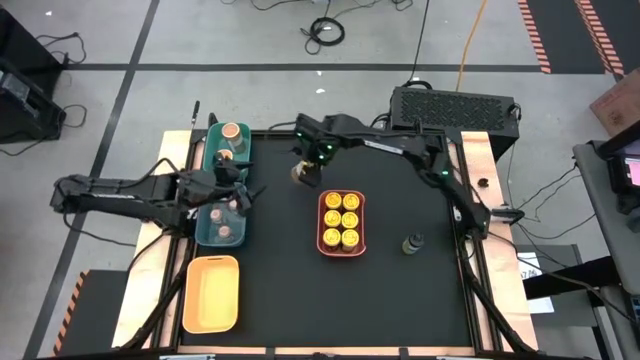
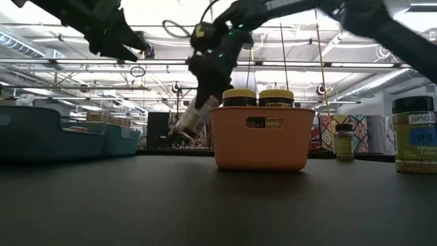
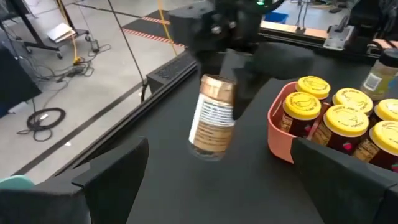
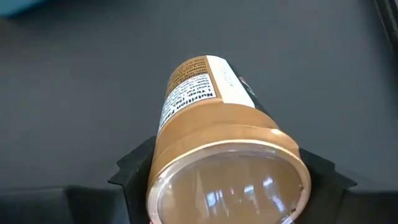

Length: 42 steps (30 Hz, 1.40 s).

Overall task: Sort spices by type
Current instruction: Put the golden seasoning bottle in the green bin

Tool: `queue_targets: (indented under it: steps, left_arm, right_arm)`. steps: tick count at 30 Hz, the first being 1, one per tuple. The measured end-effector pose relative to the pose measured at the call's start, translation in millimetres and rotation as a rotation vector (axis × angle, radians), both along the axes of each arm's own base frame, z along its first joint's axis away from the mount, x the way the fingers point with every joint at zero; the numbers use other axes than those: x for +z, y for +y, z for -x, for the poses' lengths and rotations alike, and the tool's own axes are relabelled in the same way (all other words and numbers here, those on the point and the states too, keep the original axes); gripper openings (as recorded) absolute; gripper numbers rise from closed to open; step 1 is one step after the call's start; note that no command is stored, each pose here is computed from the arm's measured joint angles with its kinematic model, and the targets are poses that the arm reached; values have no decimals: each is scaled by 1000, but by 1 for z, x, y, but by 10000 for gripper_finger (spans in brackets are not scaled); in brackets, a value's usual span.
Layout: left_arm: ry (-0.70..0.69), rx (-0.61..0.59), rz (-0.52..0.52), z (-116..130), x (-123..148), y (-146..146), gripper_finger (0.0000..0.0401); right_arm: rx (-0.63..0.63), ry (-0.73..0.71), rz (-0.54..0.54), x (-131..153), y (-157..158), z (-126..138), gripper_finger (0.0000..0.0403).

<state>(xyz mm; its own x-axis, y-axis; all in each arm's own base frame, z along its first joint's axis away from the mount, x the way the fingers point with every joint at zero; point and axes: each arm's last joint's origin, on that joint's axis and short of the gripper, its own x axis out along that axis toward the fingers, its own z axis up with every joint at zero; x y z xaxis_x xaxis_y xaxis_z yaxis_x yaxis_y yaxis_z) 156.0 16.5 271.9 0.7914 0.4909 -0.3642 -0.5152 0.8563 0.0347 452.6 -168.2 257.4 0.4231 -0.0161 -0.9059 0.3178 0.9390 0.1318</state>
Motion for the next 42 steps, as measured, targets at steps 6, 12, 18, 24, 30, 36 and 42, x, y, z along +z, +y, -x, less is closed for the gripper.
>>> queue_targets:
  steps: [6,12,18,24,30,36,42]
  left_arm:
    - [7,4,7,0,-1,3,395]
    - [7,6,9,0,-1,4,395]
    - [7,12,9,1,-1,5,395]
    - [9,16,6,1,-1,6,395]
    - [10,27,7,1,-1,8,395]
    - [9,16,13,1,-1,8,395]
    - [6,15,18,1,-1,8,395]
  right_arm:
    - [11,95,12,-38,-28,-5,265]
    - [-24,148,52,-43,-36,0,265]
    - [-21,150,52,-43,-35,0,266]
    - [-12,207,23,-42,-31,5,276]
    - [-19,268,-5,-34,-27,15,278]
    - [-35,311,-27,-34,-25,19,278]
    - [-35,296,-21,-33,-26,18,278]
